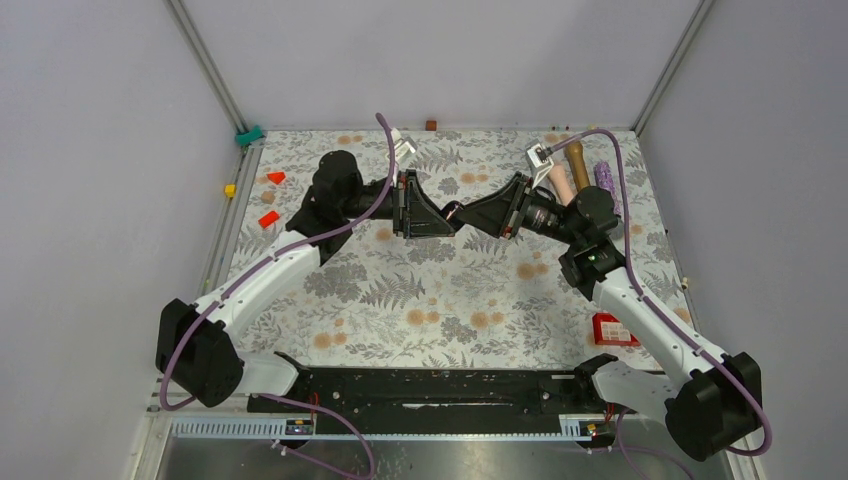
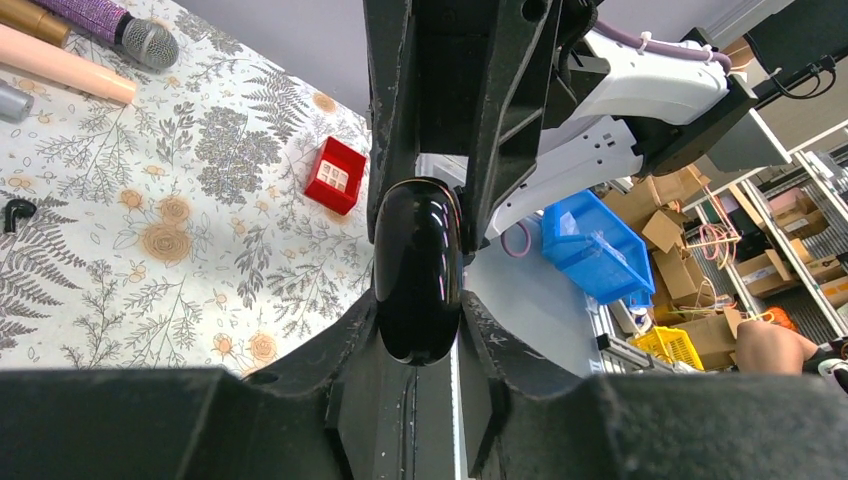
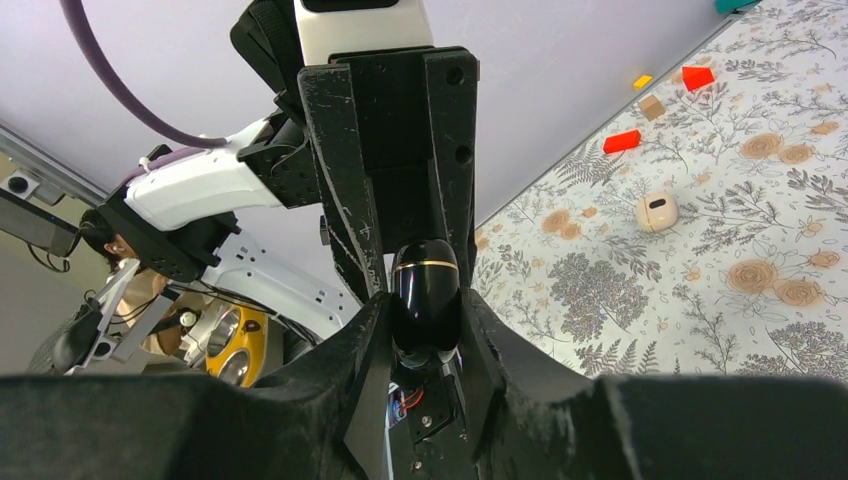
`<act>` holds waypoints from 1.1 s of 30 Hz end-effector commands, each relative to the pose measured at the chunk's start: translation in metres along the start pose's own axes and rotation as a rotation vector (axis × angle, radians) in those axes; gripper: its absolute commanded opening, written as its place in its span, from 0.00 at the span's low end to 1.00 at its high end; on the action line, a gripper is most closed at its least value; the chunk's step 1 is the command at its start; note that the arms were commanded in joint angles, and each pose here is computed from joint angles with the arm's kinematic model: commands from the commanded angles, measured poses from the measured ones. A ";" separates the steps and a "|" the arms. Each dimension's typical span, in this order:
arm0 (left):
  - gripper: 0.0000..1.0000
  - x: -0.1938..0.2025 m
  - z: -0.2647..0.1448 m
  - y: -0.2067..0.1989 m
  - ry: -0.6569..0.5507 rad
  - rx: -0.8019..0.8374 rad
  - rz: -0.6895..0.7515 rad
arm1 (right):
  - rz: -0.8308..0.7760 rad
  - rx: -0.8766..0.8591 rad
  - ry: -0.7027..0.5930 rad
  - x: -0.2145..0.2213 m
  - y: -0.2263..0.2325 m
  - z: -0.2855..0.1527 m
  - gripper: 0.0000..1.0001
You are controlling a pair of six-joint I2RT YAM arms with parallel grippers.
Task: Insert the wireless bluetooth earbuds into the charging case
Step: Pick up the charging case at the center of the board.
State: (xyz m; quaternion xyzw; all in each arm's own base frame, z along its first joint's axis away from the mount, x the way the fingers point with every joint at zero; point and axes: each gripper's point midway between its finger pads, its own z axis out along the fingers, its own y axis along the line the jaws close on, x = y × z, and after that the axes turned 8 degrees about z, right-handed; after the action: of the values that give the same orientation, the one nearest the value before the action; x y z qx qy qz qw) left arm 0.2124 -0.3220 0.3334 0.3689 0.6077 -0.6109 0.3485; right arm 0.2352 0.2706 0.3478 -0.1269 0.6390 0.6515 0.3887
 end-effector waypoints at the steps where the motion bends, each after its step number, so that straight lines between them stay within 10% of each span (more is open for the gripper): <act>1: 0.16 -0.025 -0.001 -0.010 -0.043 0.000 0.103 | -0.059 -0.046 -0.007 -0.003 0.012 0.001 0.24; 14: 0.12 0.018 -0.034 -0.019 0.255 -0.027 0.395 | -0.341 0.002 0.249 0.016 0.026 -0.026 0.82; 25: 0.09 0.110 -0.049 -0.022 0.694 -0.030 0.518 | -0.533 -0.064 0.323 0.045 0.007 -0.035 0.80; 33: 0.08 0.124 -0.042 -0.019 0.754 -0.032 0.529 | -0.469 -0.138 0.408 0.096 -0.010 -0.022 0.78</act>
State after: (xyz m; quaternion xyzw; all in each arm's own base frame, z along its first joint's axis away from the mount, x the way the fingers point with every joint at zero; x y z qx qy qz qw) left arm 0.1256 -0.2781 0.2388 0.6911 0.5873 -0.3449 0.2419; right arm 0.1784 0.2722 0.2666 -0.3919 0.6533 0.5388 0.3595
